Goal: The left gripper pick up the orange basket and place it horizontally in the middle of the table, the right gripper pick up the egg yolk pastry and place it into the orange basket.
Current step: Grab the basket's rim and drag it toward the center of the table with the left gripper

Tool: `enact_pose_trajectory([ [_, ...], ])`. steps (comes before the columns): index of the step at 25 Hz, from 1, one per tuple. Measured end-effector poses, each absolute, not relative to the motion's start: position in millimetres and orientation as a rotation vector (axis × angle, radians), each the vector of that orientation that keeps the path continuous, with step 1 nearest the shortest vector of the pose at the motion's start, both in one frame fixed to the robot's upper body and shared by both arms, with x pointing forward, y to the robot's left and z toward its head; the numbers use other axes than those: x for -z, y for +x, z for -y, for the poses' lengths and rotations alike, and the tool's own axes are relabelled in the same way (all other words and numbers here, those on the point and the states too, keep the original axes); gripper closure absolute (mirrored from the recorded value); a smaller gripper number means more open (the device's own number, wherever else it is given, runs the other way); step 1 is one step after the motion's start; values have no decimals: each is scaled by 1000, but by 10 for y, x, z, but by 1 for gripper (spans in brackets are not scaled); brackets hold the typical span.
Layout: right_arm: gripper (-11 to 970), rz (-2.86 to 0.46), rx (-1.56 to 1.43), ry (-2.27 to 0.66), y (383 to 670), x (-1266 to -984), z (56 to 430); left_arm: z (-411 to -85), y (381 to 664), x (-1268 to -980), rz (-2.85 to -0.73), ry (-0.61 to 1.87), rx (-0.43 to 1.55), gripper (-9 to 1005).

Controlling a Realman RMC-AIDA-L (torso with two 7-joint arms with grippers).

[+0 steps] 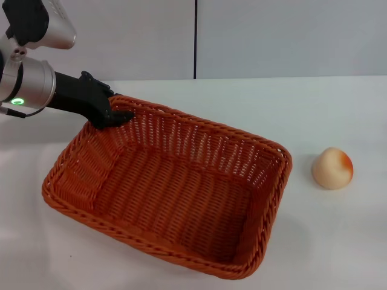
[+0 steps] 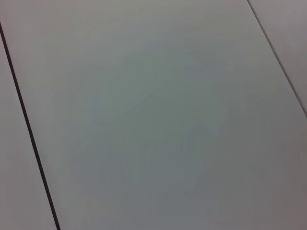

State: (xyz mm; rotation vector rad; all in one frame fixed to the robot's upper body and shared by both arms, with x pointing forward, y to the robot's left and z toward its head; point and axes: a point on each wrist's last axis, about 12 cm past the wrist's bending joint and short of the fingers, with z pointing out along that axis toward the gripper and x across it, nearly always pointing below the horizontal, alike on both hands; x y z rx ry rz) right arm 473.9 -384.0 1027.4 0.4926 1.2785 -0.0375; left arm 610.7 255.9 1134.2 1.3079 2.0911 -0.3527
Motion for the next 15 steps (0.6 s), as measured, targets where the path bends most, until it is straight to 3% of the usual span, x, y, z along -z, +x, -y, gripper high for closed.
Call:
enact_pose_trajectory([
  [15, 329, -1296, 41, 498, 4778, -10268, 3856, -2635, 6081, -11443, -2132, 1115, 511, 644],
])
